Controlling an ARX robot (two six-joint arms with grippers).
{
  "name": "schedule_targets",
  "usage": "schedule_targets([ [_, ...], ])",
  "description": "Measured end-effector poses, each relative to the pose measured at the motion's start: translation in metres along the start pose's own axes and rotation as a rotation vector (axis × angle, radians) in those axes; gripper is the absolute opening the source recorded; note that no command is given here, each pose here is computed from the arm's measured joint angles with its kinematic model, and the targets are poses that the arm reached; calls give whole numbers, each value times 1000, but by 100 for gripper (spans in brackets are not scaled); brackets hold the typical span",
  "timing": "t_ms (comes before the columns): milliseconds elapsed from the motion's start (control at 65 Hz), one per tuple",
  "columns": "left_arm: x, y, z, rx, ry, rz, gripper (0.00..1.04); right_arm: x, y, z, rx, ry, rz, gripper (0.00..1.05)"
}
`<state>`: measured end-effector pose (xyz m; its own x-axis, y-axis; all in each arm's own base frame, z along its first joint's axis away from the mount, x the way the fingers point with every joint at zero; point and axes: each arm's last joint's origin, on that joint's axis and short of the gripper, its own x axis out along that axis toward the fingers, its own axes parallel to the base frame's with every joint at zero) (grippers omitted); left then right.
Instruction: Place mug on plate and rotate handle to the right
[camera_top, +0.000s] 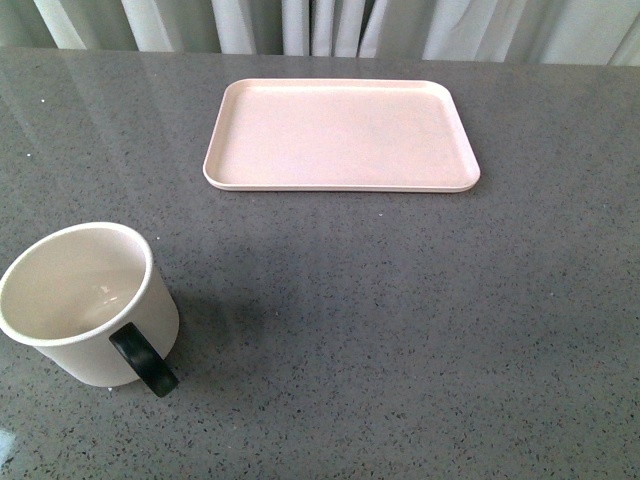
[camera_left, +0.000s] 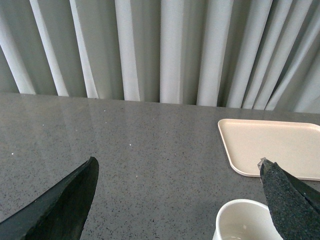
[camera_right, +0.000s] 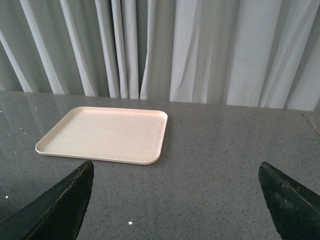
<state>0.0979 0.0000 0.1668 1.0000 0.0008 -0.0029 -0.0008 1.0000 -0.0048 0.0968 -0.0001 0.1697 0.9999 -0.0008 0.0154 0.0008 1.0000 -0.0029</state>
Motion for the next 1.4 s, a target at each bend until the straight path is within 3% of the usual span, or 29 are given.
schedule_targets([
  [662,0,0,0,-4,3,4,96,0,0,0,0,0,0,96],
  [708,0,0,0,-42,108,71,96,0,0,0,0,0,0,96],
  [785,4,0,3,-114,396,207,96,0,0,0,0,0,0,96],
  [831,10,1,4,-125,462,227,96,0,0,0,0,0,1,96],
  [1016,36,0,16,-132,478,211,96,0,0,0,0,0,0,96],
  [1139,58,-12,20,-107,478,119,96,0,0,0,0,0,0,96],
  [1401,94,-25,1,-78,579,75,96,0,0,0,0,0,0,96],
])
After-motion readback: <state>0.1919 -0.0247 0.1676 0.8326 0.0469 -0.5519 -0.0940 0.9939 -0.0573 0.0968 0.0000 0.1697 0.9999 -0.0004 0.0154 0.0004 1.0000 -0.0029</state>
